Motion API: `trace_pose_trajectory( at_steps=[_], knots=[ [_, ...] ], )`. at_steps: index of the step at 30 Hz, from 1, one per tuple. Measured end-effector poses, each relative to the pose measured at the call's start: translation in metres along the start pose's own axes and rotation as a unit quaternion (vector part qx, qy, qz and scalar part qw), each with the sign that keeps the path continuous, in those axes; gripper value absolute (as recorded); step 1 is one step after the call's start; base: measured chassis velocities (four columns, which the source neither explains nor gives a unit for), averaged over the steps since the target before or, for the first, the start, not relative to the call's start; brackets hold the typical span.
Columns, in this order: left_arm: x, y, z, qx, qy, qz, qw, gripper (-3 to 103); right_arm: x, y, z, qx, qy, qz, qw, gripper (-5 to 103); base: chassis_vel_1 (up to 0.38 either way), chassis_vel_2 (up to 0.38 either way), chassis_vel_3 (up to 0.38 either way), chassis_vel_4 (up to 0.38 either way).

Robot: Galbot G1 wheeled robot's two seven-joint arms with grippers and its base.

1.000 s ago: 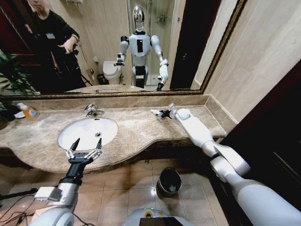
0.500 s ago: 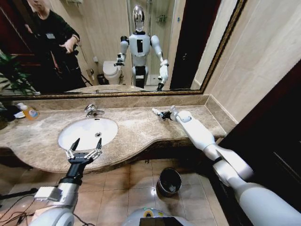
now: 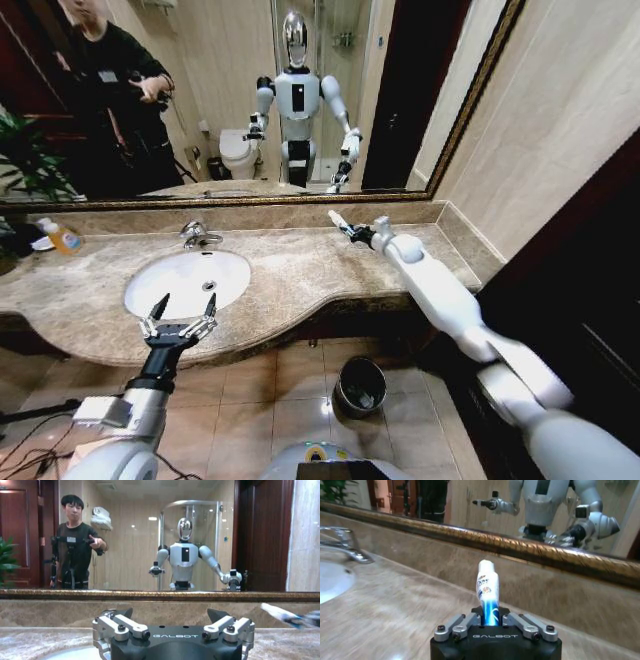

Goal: Pick up the trash from the sink and place it in the trash bin.

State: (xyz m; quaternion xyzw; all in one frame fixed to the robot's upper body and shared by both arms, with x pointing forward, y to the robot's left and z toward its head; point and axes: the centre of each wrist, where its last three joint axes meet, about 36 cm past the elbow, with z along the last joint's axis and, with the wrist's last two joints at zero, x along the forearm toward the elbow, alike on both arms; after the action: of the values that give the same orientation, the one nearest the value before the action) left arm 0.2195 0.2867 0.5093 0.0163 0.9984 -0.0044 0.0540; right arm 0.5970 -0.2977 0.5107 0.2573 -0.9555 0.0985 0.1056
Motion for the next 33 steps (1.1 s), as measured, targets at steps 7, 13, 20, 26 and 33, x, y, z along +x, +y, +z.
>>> trace_pose_trajectory(
  at_steps=[7, 13, 20, 26, 33],
  knots=[
    [0.0, 0.0, 0.0, 0.0, 0.0, 0.0, 1.0, 100, 0.079, 0.016, 0.03, 0.002, 0.0, 0.008, 1.0, 17, 0.0, 0.0, 0.0, 0.0],
    [0.0, 0.0, 0.0, 0.0, 0.0, 0.0, 1.0, 100, 0.143, 0.028, 0.068, -0.021, 0.003, 0.034, 0.999, 17, 0.0, 0.0, 0.0, 0.0],
    [0.0, 0.0, 0.0, 0.0, 0.0, 0.0, 1.0, 100, 0.199, 0.054, 0.113, -0.055, 0.011, 0.051, 0.997, 17, 0.0, 0.0, 0.0, 0.0],
    [0.0, 0.0, 0.0, 0.0, 0.0, 0.0, 1.0, 100, 0.23, 0.094, 0.163, -0.077, 0.02, 0.062, 0.995, 17, 0.0, 0.0, 0.0, 0.0],
    [0.0, 0.0, 0.0, 0.0, 0.0, 0.0, 1.0, 100, 0.232, 0.133, 0.243, -0.093, 0.054, 0.062, 0.992, 17, 0.0, 0.0, 0.0, 0.0]
  ],
)
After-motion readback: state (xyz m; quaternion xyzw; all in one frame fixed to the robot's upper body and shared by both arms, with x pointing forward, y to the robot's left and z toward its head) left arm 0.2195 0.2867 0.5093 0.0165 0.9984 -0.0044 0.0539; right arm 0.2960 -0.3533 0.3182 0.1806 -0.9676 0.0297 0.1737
